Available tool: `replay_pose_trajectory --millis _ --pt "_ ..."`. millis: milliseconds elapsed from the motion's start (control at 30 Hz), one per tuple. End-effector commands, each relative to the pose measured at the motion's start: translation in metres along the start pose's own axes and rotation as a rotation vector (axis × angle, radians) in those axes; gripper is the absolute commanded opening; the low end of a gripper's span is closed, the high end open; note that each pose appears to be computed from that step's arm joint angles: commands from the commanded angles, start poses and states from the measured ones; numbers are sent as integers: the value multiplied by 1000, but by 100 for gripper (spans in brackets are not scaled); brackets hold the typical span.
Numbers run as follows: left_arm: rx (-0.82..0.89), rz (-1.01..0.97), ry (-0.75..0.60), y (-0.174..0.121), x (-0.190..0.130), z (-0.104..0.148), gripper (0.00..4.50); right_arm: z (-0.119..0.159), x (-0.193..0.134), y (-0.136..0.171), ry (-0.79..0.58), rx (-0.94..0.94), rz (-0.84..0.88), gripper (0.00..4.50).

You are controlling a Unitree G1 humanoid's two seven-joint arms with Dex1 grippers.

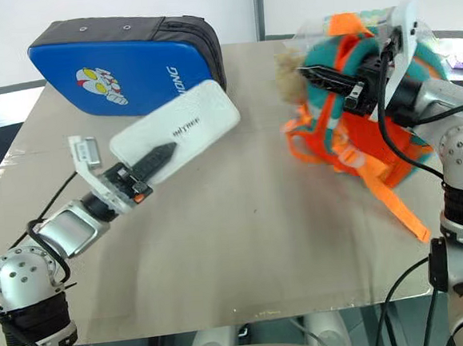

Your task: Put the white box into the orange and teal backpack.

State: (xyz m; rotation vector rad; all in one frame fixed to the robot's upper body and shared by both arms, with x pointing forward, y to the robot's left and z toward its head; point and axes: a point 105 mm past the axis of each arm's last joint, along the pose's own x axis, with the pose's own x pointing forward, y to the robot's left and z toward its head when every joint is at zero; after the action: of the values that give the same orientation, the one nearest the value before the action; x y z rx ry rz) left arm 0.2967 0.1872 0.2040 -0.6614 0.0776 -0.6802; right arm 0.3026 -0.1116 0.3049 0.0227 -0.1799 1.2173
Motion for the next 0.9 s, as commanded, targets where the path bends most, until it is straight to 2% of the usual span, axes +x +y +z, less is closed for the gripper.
replay_pose_trajectory --millis 33,167,233,400,633,900 --pt "151 -28 -102 -14 -10 35 106 16 6 35 12 -52 202 5" --pt "263 -99 -52 -33 -36 42 106 -46 5 44 233 -89 241 5" --pt "311 -194 37 -46 -53 40 106 -60 1 49 252 -52 269 5" --pt "350 -348 210 -69 -69 31 106 -56 -8 39 244 -56 262 5" --pt "306 -409 247 -74 -80 46 106 -45 -8 27 213 -64 244 5" --pt "292 -485 272 -79 -84 52 106 -47 -8 22 250 -66 242 5"
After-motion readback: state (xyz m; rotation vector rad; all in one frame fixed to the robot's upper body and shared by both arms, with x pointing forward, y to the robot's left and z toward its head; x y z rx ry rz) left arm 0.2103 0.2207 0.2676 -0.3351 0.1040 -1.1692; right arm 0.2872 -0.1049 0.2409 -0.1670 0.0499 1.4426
